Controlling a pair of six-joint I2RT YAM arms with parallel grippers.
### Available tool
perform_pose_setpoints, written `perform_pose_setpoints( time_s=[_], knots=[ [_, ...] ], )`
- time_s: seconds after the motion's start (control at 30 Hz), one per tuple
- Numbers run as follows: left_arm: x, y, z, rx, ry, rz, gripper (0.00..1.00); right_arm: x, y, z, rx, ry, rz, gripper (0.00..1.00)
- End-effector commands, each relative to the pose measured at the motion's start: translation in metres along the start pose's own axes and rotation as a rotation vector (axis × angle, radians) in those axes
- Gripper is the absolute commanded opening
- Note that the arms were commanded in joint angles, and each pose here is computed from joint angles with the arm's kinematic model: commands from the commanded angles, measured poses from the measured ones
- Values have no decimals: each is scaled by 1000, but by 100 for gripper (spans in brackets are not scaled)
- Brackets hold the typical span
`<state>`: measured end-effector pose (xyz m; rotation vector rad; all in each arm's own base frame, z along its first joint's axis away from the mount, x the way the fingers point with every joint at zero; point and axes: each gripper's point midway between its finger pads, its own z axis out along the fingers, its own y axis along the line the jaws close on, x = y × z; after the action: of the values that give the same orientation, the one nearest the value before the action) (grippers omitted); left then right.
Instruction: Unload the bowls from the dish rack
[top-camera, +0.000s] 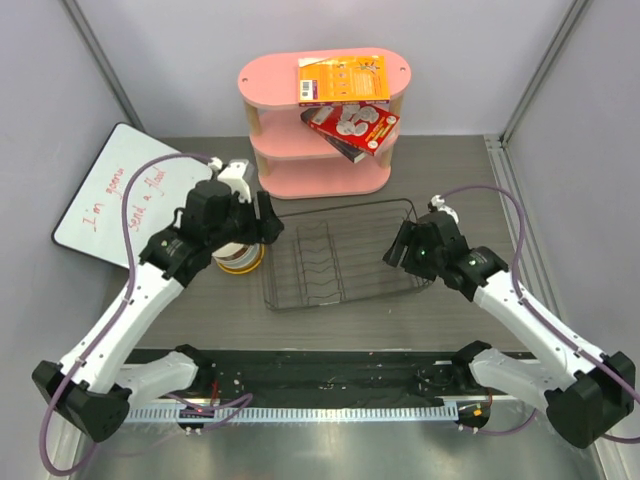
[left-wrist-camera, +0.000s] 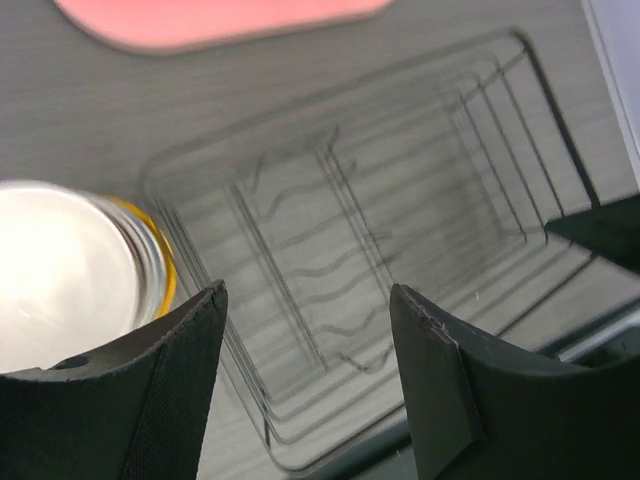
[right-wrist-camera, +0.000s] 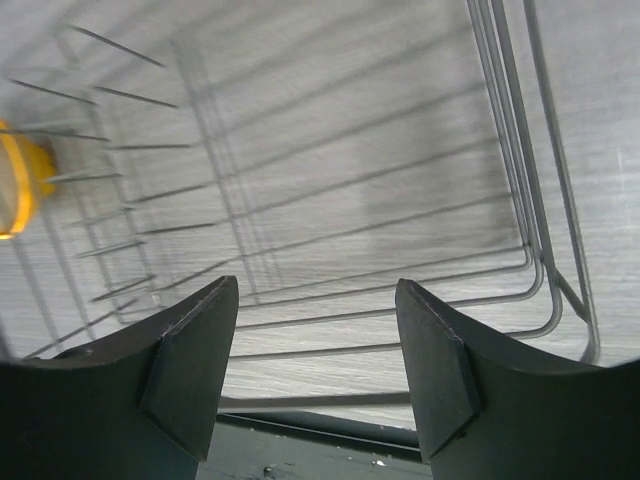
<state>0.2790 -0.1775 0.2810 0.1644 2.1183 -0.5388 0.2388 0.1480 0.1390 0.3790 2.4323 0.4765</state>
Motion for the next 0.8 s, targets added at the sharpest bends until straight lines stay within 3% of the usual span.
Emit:
perform_pose_setpoints(
  time_s=[0.0, 0.2, 0.57, 0.77],
  knots=[
    [32, -13, -9, 106, 34, -65, 68, -39, 26, -35, -87, -132, -42, 70],
    [50, -5, -38, 115, -10, -81, 69, -79, -16, -57, 200, -273, -78, 75],
    [112, -2, -21, 132, 176, -179, 68, -69, -67, -13, 505, -151, -131, 78],
    [126, -2, -7, 101, 232, -173, 67, -56, -80, 3, 508, -126, -111, 75]
  ],
)
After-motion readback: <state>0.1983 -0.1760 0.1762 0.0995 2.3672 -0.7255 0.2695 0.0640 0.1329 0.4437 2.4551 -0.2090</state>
